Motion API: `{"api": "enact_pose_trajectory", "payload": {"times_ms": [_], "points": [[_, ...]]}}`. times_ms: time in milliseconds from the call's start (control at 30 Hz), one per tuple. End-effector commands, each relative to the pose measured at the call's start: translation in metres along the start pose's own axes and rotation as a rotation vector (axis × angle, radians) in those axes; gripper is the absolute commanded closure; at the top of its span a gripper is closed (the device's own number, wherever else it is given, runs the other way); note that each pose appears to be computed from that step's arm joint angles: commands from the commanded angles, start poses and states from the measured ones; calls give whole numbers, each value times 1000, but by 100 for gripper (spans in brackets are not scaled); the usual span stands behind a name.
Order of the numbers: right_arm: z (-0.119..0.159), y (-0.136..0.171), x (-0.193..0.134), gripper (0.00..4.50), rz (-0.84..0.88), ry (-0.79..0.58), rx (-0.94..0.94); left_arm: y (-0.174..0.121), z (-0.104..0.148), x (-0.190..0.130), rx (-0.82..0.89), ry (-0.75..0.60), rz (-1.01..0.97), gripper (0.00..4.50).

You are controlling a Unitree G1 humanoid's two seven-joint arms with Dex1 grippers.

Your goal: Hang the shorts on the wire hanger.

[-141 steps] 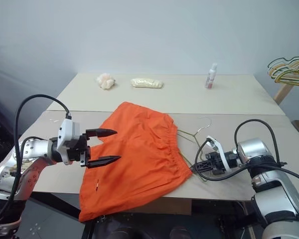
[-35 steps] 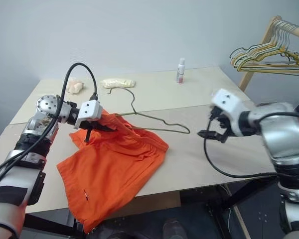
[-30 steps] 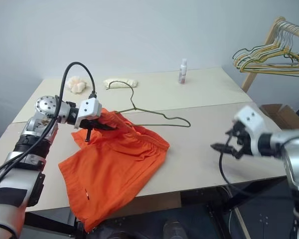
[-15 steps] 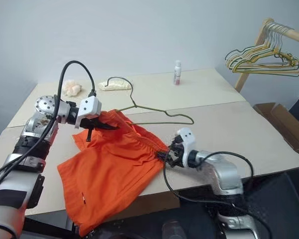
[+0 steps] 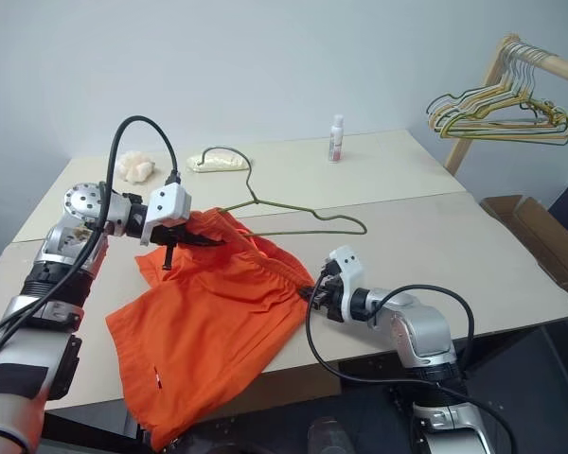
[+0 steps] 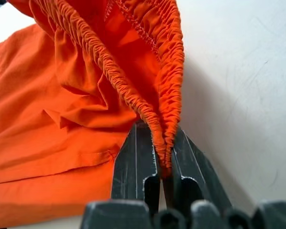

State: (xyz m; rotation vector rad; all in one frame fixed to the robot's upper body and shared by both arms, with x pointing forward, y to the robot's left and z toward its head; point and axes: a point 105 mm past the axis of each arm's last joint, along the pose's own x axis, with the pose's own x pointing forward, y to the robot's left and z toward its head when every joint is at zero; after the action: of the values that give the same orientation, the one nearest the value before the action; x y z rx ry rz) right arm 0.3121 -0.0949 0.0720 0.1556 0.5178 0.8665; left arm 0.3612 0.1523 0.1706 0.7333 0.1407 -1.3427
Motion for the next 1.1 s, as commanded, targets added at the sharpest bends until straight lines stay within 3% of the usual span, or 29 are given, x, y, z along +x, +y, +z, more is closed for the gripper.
{"api": "enact_pose_trajectory", "payload": {"times_ms": [33,200,333,500,767,1100], "points": [[23,-7,-15,449,-36,-65,-37,4,9,-16,16,-34,37,450],[29,-33,-45,449,-107,-27,-67,-14,-7,-35,31,48,-54,450],[35,-48,-72,449,-140,17,-127,-14,-26,-43,48,163,-17,450],[44,-55,-93,449,-156,55,-198,-14,-37,-43,19,209,12,450],[48,-54,-107,449,-149,81,-251,-8,-25,-40,-51,62,102,450],[51,-55,-111,449,-159,76,-272,-21,-36,-40,-53,138,36,450]]}}
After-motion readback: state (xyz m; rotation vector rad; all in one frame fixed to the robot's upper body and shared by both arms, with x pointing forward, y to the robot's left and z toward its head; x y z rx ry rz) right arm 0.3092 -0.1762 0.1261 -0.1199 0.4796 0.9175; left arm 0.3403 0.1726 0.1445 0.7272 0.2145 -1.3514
